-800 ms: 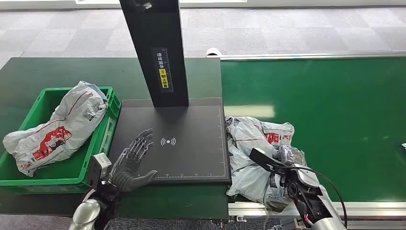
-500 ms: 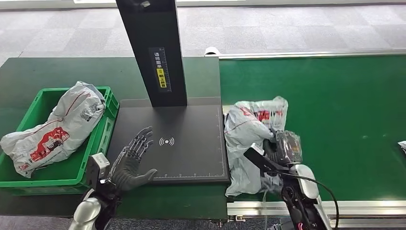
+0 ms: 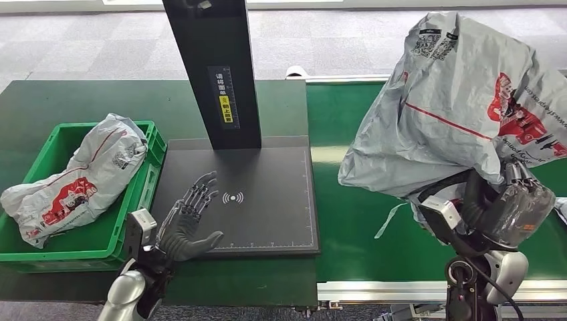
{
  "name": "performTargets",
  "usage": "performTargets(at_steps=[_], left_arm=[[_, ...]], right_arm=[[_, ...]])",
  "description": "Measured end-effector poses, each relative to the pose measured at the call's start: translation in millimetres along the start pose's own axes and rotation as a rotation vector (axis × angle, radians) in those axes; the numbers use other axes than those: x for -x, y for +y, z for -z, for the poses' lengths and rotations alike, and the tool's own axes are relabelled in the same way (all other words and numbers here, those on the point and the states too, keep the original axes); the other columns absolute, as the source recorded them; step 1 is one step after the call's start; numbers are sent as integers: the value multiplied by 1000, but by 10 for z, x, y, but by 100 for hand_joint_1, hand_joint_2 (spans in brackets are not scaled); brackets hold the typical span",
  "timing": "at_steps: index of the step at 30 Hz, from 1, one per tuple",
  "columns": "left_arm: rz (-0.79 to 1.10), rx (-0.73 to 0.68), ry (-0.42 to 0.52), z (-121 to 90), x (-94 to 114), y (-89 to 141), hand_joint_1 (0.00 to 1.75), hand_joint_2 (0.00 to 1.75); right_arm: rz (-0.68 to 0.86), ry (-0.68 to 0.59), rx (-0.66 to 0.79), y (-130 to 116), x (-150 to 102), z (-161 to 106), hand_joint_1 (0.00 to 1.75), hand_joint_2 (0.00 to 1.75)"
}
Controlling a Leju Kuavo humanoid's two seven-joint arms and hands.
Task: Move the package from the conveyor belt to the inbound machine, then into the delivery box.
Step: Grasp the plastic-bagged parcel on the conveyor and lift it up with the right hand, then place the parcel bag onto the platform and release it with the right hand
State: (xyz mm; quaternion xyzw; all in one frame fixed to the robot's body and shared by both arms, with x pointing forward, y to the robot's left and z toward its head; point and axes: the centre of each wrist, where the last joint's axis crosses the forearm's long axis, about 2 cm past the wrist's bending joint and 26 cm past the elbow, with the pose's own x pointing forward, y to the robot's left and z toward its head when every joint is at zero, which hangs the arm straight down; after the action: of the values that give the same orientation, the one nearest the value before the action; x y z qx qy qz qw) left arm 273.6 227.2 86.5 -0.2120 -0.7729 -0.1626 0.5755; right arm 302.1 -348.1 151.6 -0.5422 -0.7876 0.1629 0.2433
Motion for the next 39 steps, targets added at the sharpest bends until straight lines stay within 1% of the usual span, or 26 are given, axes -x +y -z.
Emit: performTargets(at_steps=[9,12,15,19,23,25,27,29,32,39], left_arm=[[5,-6,-11,22,-2,-15,0,175],[3,-21,-25,23,-3,-13,0,175],[-1,-27,-36,29,-7,-6,0,175],[-1,-24,-45,45,-15,8,0,175],[0,-17,-49,60,-13,30,0,175],[0,-11,-48,57,-8,39,0,175],[0,-6,-46,52,-5,46,0,175],[1,-5,-45,49,-4,50,0,175],[3,-4,-44,44,-4,58,0,175],[5,4,-35,33,9,62,0,175]], right_arm=[[-21,-22,143,-284,-45,188,175,175],[21,-27,126,-230,-106,156,175,175],[99,-69,38,-27,-245,75,175,175],[167,-181,-118,233,-460,-64,175,175],[231,-318,-362,458,-663,-282,175,175],[266,-362,-479,521,-769,-396,175,175],[288,-402,-562,549,-849,-480,175,175],[298,-434,-610,556,-893,-538,175,175],[304,-466,-643,554,-917,-588,175,175],[302,-507,-636,508,-969,-593,175,175]])
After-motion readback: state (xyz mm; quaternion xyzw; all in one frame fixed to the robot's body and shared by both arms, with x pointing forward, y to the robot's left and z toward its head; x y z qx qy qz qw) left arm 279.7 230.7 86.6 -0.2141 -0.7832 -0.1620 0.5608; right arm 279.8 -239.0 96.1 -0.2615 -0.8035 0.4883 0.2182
